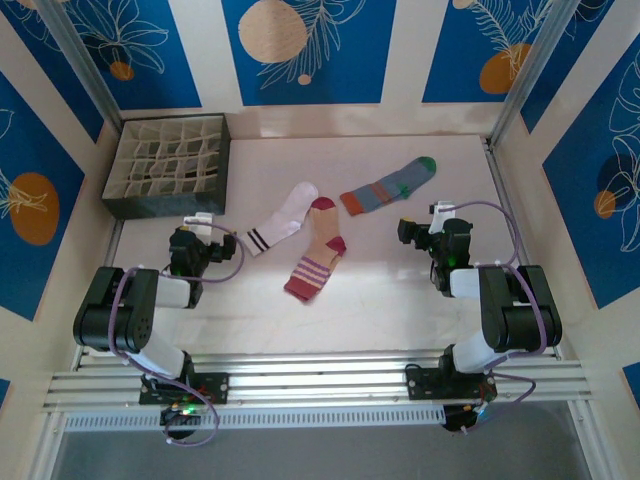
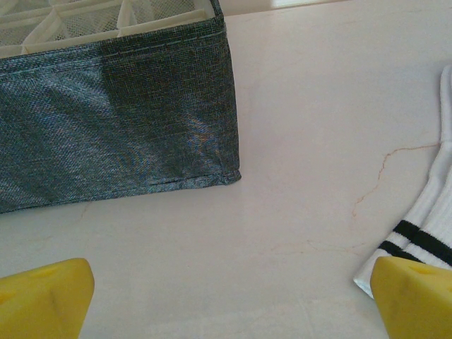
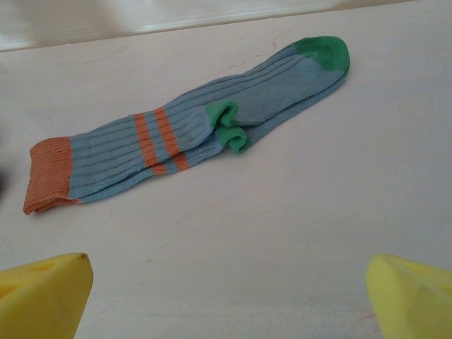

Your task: Roll the socks

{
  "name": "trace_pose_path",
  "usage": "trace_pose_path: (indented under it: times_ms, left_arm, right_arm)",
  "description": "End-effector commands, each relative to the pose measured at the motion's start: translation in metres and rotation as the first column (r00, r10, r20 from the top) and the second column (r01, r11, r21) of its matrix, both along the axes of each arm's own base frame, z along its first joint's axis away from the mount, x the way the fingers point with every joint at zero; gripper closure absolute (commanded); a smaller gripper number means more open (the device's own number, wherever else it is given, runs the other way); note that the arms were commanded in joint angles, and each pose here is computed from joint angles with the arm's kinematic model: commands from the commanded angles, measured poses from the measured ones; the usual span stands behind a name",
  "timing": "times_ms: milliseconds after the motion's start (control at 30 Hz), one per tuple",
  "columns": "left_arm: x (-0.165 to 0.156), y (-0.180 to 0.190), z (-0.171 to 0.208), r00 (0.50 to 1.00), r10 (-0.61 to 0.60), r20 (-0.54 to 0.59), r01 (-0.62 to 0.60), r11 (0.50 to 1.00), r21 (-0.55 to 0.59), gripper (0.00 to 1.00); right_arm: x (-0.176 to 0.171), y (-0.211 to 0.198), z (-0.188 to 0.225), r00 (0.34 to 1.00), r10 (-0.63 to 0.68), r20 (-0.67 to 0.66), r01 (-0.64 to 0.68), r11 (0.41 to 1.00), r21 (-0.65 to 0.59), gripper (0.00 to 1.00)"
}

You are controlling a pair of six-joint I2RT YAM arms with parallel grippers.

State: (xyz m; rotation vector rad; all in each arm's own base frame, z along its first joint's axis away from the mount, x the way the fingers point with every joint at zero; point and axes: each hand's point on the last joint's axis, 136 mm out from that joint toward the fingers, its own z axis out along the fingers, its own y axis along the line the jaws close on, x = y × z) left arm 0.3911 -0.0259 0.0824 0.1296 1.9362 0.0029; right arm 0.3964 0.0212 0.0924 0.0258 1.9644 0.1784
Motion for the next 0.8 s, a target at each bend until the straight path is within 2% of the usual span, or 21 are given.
trace_pose_path:
  times_ms: [0,500,633,767]
  left_arm:
    - [0.005,0.000,0.008,1.000,0.000,0.028,0.000,1.000,0.004,0.00]
    - [0.005,0.000,0.009,1.000,-0.002,0.031,0.002,1.000,0.000,0.00]
    - [0.002,0.006,0.023,0.998,0.036,0.046,-0.036,0.999,-0.001,0.00]
    - [0.000,0.006,0.044,0.999,0.031,0.024,-0.031,1.000,-0.001,0.01]
  right_arm:
    - [0.000,0.002,0.001,1.000,0.014,0.014,-0.013,1.000,-0.015,0.01]
    - [0.000,0.003,0.002,1.000,0.022,0.015,-0.022,1.000,-0.009,0.01]
    - [0.003,0.007,0.010,0.999,0.042,-0.006,-0.042,0.999,-0.020,0.01]
    - [0.006,0.004,0.022,0.990,-0.016,-0.142,0.012,1.000,-0.027,0.01]
